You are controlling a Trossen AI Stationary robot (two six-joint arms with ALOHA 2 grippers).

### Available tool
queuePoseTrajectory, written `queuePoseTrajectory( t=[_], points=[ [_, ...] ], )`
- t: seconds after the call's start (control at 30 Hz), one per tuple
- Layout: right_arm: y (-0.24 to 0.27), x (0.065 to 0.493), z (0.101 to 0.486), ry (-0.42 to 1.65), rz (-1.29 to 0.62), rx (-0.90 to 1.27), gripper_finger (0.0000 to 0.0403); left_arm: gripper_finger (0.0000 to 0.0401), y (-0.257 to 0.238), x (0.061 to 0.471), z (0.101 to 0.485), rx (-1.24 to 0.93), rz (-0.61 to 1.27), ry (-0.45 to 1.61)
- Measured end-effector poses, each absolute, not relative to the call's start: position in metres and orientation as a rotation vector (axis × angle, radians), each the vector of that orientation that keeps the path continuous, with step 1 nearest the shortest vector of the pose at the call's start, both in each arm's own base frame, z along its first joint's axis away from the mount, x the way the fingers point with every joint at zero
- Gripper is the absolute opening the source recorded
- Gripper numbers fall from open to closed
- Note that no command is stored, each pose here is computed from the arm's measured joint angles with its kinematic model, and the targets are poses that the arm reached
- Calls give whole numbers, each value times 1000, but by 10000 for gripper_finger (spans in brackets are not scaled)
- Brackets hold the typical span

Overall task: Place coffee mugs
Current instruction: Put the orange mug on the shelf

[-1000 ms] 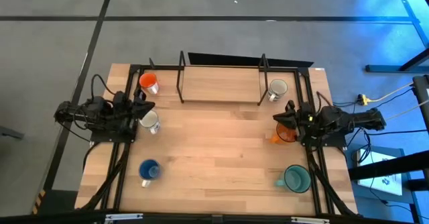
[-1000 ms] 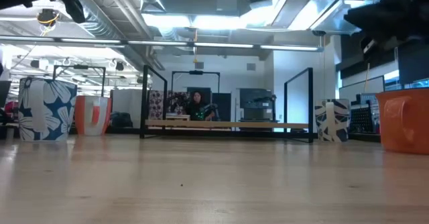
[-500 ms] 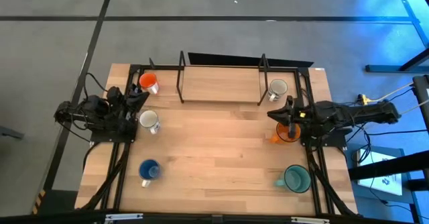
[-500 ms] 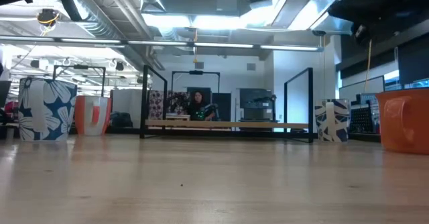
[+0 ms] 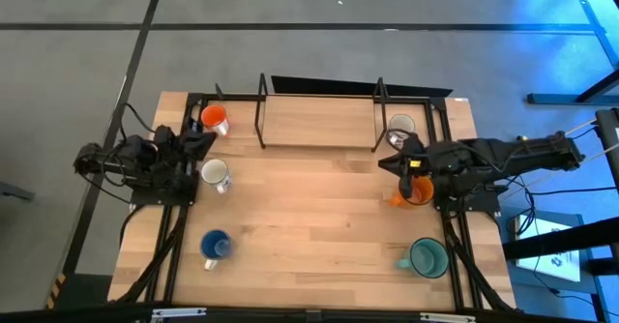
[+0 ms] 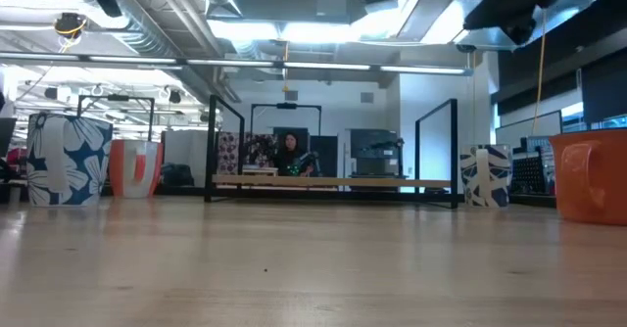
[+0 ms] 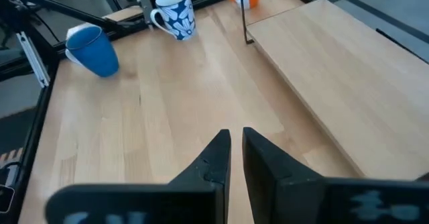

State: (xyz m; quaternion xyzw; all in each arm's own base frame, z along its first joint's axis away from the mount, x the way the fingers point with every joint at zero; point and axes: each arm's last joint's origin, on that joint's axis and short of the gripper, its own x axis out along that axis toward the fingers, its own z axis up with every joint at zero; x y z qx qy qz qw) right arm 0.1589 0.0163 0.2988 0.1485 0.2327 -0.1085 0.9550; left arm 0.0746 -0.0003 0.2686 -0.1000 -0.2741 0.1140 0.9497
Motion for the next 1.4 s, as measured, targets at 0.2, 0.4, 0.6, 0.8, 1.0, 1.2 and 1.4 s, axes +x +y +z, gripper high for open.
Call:
queuePoseTrajectory(
  t=[0.2,0.4,0.6,0.8,1.0,1.2,1.4],
  points=[
    [18,171,312,424,-222,362,28,20,-2,86,277,-153,247,-499],
    [19,175,319,350,-206,382,28,20,-3,96,285,-101,272,-449],
    [20,180,328,326,-198,438,28,20,-4,105,286,-89,284,-412],
    [22,191,336,543,-251,393,28,20,0,110,283,-74,325,-382],
    [25,198,326,826,-319,498,28,20,3,111,283,-73,359,-379],
    [27,193,311,1017,-430,686,31,20,6,111,283,-71,378,-383],
    [28,185,307,1124,-478,832,93,20,6,111,283,-87,368,-385]
  ],
)
